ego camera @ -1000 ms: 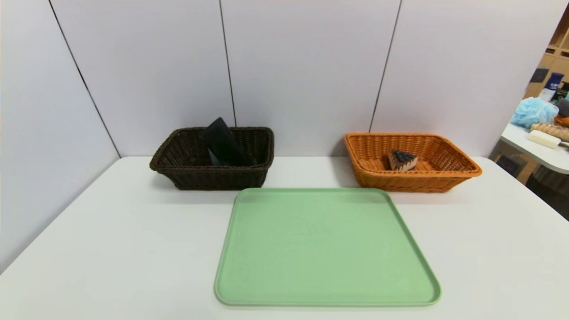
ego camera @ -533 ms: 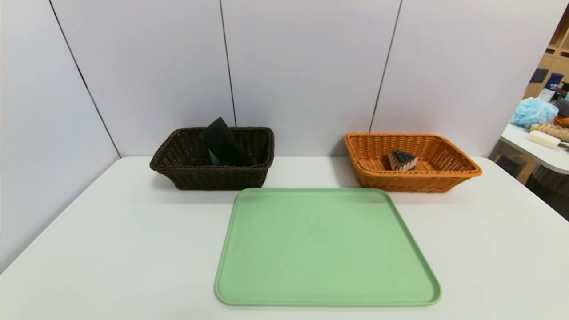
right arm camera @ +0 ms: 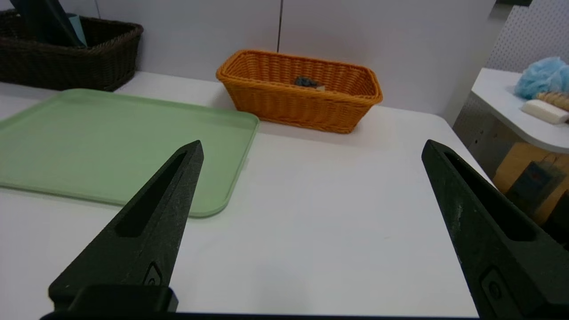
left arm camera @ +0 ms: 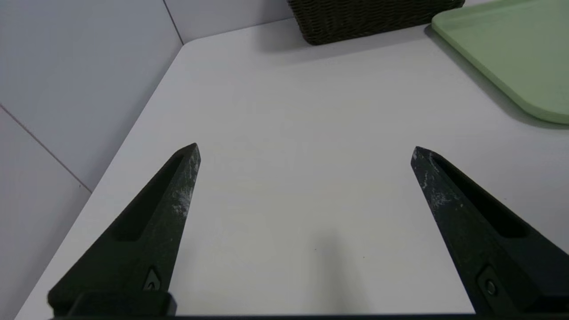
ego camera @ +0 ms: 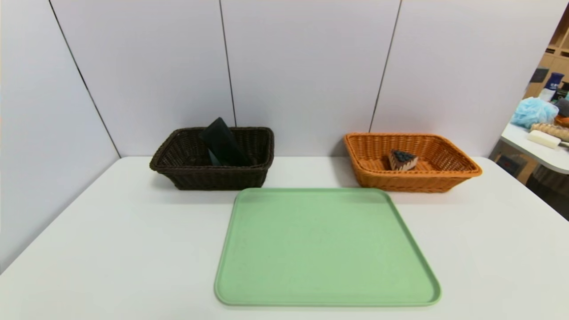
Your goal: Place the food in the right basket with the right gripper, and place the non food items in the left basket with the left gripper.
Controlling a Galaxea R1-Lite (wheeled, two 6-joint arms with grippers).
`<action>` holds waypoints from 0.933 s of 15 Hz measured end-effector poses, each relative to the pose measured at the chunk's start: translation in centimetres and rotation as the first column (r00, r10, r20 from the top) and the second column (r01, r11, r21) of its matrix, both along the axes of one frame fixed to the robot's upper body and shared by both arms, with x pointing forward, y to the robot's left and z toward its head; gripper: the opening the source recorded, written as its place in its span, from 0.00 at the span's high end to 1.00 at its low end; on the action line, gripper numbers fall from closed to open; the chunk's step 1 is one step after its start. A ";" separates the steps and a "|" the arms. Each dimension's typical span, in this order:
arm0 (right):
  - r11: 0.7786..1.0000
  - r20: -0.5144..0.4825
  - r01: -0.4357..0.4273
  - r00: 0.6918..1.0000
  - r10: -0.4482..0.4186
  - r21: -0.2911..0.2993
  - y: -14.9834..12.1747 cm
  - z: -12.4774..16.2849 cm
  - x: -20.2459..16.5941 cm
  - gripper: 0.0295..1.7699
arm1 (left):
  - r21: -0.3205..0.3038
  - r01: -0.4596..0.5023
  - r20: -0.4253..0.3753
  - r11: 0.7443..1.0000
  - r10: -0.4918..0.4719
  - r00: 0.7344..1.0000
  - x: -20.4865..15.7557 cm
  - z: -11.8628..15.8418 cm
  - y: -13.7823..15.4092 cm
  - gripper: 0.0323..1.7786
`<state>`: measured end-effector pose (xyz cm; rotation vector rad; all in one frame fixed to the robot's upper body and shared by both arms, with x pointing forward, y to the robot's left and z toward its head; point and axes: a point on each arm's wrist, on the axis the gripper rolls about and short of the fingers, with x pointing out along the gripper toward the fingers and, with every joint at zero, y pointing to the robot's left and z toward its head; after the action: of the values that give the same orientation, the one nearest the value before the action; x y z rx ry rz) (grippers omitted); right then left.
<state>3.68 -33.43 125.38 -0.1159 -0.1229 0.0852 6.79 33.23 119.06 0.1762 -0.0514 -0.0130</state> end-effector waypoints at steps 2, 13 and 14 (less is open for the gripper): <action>1.000 0.077 -0.003 0.997 0.003 0.000 0.0 -1.5 1.2 0.04 | -0.012 0.002 0.006 1.000 -0.002 1.000 0.1 -0.1 0.0 0.05; 0.991 -0.010 0.125 0.992 -0.124 0.047 -0.3 -6.0 3.2 0.04 | -0.123 -0.031 -0.049 0.992 0.025 0.999 0.1 -0.8 0.1 0.05; 0.993 -0.019 0.109 0.994 -0.109 0.045 -0.3 -6.1 3.2 0.04 | -0.124 -0.030 -0.049 0.992 0.024 0.999 0.1 -0.8 0.1 0.05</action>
<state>6.85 -33.69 119.29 -0.0754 -0.1017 -0.0256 6.93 33.30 118.31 0.0513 -0.0028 0.0135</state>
